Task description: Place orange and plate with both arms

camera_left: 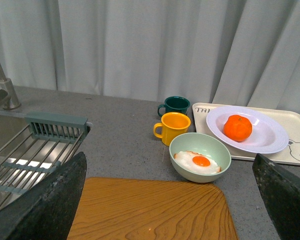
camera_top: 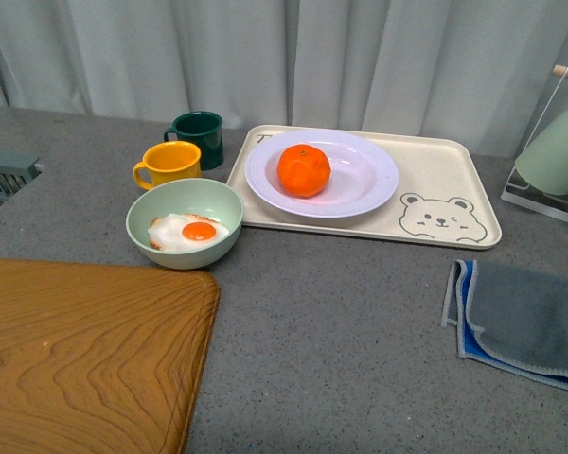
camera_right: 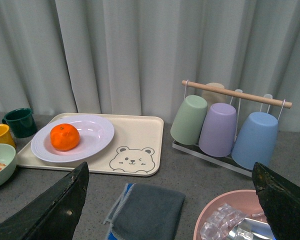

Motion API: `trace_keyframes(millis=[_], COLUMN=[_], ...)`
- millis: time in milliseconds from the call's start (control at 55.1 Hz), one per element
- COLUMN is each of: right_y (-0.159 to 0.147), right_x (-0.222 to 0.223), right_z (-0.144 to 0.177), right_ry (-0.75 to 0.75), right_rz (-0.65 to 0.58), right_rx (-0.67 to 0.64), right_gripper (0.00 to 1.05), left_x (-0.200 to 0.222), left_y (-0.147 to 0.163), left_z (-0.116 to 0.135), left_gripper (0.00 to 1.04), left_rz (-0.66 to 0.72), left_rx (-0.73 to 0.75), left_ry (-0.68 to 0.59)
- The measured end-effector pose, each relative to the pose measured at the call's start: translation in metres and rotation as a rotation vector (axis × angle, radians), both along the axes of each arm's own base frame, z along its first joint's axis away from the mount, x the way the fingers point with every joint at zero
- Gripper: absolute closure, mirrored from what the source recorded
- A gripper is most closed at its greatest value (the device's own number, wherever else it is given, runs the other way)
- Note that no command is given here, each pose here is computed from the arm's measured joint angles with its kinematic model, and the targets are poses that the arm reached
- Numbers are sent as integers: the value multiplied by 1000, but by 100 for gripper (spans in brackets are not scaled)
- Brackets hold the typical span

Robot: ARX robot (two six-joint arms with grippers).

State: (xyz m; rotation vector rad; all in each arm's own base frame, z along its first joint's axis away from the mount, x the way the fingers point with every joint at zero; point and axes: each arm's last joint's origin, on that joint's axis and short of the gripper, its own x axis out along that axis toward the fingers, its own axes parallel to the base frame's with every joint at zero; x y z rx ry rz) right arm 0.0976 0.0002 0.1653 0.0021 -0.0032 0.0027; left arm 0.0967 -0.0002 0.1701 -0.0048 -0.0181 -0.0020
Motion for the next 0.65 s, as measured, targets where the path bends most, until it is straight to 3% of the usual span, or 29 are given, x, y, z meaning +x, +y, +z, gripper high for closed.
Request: trace_keyframes(millis=[654], right_y=[0], right_x=[0], right_z=[0], right_ry=[0], right_rz=[0], right_rx=[0], right_gripper=[9], left_x=[0], left_y=[0], left_z=[0], left_gripper=[7], left_rz=[0], left_rx=[0], left_ry=[0])
